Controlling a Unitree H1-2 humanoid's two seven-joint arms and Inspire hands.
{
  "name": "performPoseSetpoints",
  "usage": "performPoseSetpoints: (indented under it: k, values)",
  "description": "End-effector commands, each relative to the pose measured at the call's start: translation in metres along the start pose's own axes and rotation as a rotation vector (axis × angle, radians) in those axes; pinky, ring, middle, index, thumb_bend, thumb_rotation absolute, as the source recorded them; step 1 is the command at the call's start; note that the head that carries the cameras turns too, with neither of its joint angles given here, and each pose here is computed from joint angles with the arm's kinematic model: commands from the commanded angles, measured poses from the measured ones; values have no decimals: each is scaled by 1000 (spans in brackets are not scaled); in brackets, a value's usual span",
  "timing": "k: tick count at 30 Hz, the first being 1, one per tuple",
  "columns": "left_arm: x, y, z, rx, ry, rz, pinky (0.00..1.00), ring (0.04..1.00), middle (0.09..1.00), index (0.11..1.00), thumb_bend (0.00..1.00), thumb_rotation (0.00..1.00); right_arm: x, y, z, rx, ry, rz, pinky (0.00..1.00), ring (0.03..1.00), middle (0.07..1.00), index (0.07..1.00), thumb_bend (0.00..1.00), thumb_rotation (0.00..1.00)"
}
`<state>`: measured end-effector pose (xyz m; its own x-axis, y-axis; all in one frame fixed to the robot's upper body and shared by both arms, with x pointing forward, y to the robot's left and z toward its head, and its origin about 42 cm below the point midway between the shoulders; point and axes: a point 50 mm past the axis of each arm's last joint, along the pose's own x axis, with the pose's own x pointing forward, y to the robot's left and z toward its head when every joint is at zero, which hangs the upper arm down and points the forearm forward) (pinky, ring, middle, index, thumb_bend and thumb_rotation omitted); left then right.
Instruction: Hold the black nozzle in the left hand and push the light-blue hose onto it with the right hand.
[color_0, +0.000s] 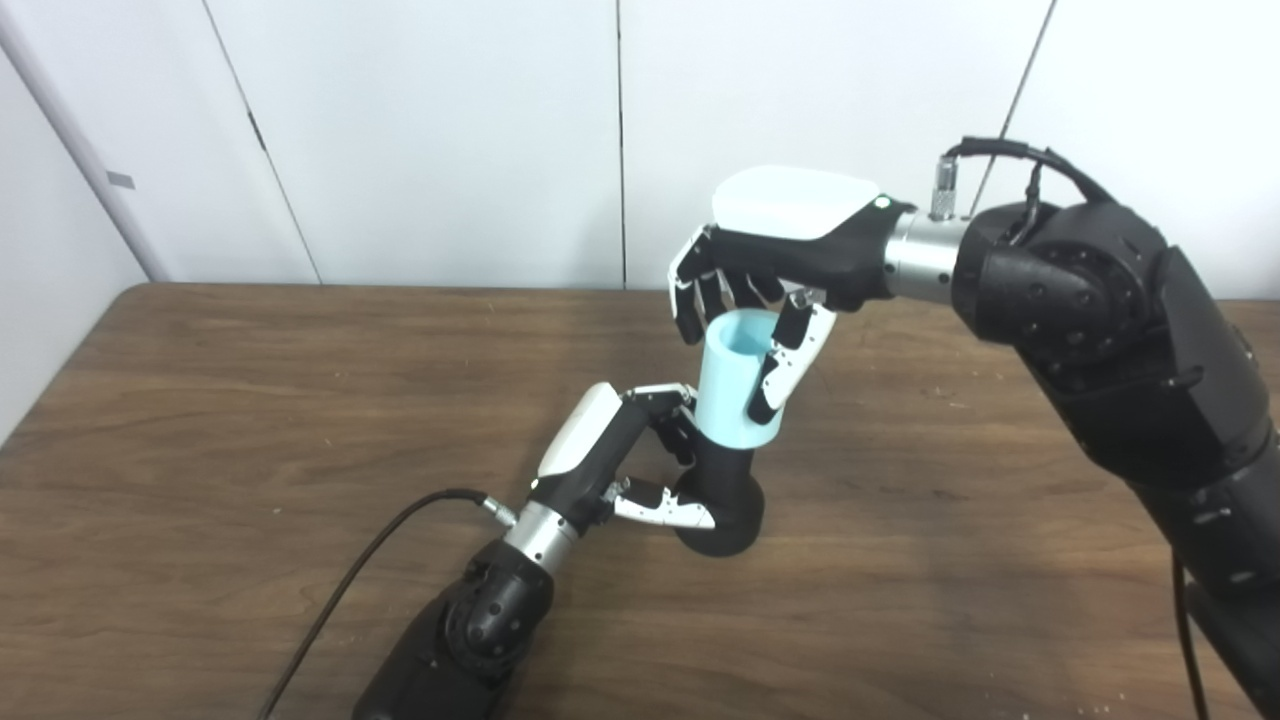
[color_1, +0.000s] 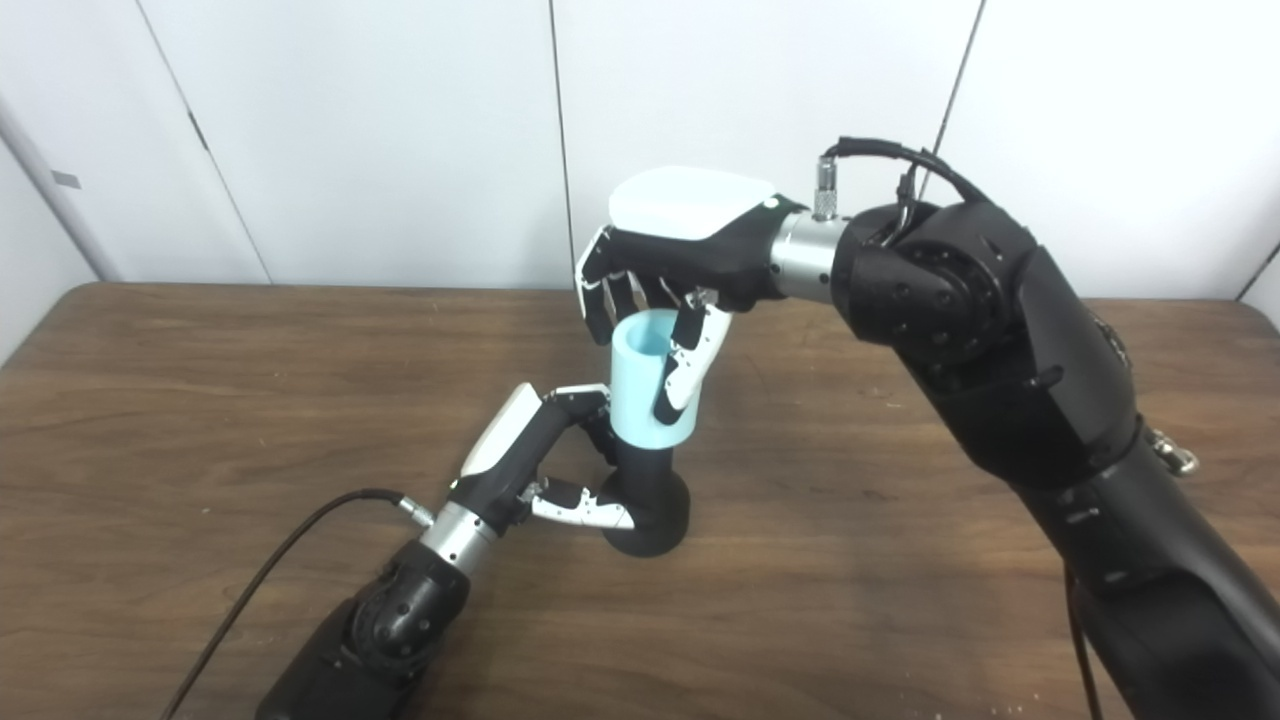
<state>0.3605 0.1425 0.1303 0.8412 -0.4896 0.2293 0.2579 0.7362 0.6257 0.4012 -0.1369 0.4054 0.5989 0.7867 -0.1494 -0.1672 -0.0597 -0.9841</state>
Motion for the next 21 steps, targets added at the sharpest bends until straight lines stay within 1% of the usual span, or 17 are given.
performPoseSetpoints:
  k: [1, 5, 11, 16, 18, 21]
  values:
    - [-38, -32, -25, -14, 142, -110, 441, 393, 355, 471, 518, 81, -6, -18, -2, -41, 7, -59, 224, 292, 408, 511, 525, 0]
    - [-38, -32, -24, -14, 142, -110, 450, 393, 356, 471, 518, 81, -6, -16, -5, -41, 7, -63, 196, 275, 404, 512, 524, 0]
    - [-39, -32, -24, -14, 141, -111, 451, 393, 356, 471, 518, 81, -7, -16, -7, -51, 12, -68, 195, 272, 404, 512, 524, 0]
    - [-39, -32, -24, -14, 142, -112, 451, 393, 356, 471, 518, 81, -6, -12, -5, -48, 16, -65, 200, 282, 411, 514, 524, 0]
    - [-39, -32, -24, -14, 142, -112, 450, 394, 356, 471, 518, 81, -6, -11, -4, -43, 15, -63, 214, 293, 413, 514, 524, 0]
    - [-39, -32, -24, -13, 141, -113, 450, 395, 356, 471, 518, 81, -5, -9, -3, -32, 13, -62, 260, 332, 429, 511, 526, 0]
